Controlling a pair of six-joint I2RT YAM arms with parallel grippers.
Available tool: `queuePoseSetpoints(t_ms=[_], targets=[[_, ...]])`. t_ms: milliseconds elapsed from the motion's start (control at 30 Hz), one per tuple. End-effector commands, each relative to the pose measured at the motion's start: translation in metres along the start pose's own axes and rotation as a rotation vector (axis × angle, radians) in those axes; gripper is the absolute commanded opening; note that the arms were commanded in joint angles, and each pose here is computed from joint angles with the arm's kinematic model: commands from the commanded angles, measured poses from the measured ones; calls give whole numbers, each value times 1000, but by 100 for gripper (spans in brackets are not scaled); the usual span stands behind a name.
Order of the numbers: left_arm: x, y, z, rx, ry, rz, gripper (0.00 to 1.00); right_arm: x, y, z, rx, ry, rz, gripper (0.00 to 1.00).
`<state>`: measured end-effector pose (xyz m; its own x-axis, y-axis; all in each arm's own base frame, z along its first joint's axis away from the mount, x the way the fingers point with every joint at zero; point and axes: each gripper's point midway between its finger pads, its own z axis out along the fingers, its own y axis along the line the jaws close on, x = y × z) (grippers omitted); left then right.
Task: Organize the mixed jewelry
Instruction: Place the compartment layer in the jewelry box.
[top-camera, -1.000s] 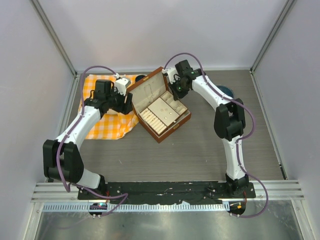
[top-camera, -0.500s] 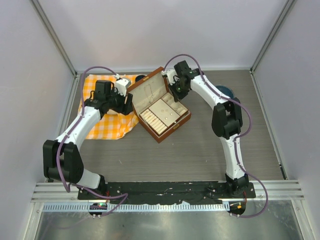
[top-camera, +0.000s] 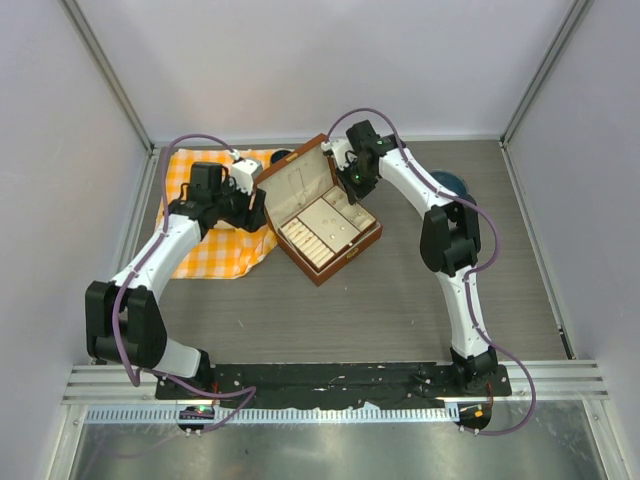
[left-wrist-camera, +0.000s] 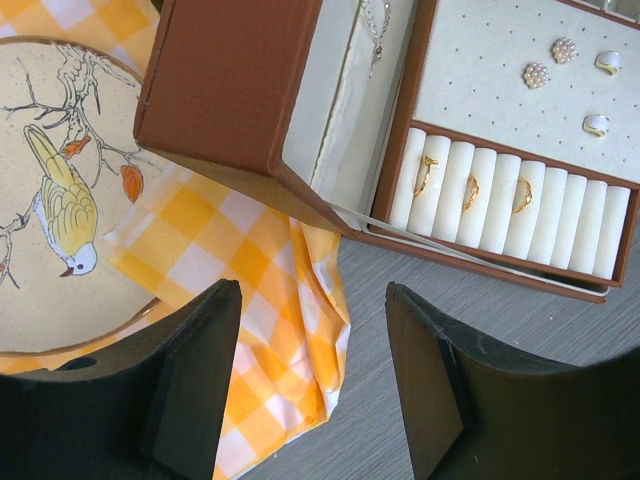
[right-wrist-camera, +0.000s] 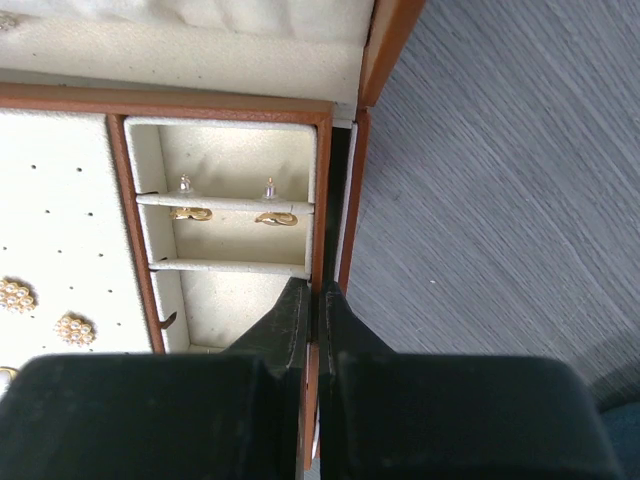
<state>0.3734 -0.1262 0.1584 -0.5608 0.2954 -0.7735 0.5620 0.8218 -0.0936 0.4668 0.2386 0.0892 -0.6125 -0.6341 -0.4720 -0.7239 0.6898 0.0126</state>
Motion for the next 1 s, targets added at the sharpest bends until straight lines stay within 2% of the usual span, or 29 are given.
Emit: queuePoseSetpoints(t_ms=[0, 967], targets=[[-19, -2, -11, 6, -77, 36, 64, -7, -2, -16, 23, -10, -47, 1], [-20, -7, -13, 26, -80, 20, 64, 0, -5, -40, 36, 23, -57, 1]])
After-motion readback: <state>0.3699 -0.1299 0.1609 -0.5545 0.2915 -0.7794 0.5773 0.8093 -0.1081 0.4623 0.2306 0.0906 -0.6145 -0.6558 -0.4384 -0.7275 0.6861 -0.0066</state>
